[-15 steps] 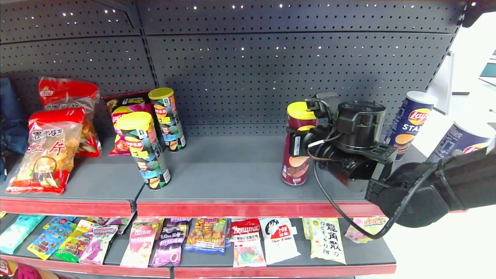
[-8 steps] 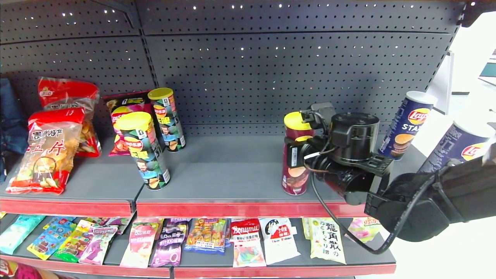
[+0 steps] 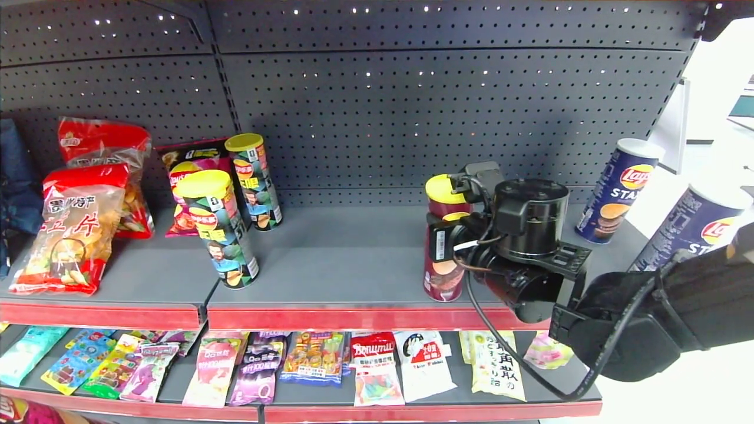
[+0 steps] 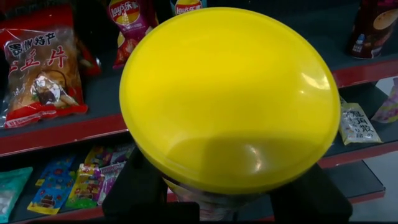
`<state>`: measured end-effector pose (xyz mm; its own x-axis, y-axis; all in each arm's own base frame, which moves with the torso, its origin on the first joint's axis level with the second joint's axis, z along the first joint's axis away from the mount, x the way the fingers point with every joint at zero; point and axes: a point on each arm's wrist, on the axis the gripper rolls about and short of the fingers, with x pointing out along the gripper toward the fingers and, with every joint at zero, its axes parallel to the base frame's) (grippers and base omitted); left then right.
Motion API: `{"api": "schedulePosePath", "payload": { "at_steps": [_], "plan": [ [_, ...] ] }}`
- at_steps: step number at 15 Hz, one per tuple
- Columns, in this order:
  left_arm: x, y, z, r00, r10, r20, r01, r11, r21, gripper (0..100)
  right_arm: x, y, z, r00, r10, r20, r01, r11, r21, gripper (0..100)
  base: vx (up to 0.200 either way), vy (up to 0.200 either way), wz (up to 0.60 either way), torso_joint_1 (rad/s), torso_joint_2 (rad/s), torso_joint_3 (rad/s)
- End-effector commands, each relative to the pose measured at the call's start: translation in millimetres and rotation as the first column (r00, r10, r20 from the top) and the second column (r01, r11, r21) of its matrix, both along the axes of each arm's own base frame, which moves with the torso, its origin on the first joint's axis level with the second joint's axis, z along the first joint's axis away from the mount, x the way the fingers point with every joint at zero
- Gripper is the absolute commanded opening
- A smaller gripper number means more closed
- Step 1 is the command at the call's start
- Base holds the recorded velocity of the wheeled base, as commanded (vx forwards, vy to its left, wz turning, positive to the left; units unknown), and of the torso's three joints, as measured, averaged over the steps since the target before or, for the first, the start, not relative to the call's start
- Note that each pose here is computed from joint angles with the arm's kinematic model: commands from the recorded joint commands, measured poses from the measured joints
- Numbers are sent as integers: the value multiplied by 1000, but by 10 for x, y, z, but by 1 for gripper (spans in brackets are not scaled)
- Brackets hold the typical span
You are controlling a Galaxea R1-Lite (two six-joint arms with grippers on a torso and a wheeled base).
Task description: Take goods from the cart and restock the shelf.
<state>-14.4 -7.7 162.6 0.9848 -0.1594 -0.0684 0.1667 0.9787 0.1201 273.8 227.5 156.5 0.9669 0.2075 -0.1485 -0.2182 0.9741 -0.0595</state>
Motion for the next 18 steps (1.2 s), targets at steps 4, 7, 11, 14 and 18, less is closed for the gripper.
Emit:
{"api": "schedulePosePath", "payload": {
  "at_steps": [4, 7, 11, 14, 18],
  "plan": [
    [0, 0, -4, 1000, 0, -1, 0, 1000, 0, 0, -15, 15, 19, 1000, 0, 5, 0, 1000, 6, 0, 0, 0, 0, 0, 0, 0],
    [0, 0, -4, 1000, 0, -1, 0, 1000, 0, 0, -6, 16, 14, 1000, 0, 3, 0, 1000, 13, 0, 0, 0, 0, 0, 0, 0],
    [-1, 0, 0, 1000, 0, 0, 0, 1000, 0, 0, -2, 19, -7, 1000, -5, -1, 5, 1000, 11, 0, 0, 0, 0, 0, 0, 0],
    [-1, 0, 0, 1000, 0, 0, 0, 1000, 0, 0, -8, 21, -24, 1000, -4, -5, 4, 1000, 5, 0, 0, 0, 0, 0, 0, 0],
    [-2, 0, 4, 1000, 0, 2, 0, 1000, 0, 0, -19, 18, -34, 1000, -4, -8, 4, 1000, 0, 0, 0, 0, 0, 0, 0, 0]
  ]
}}
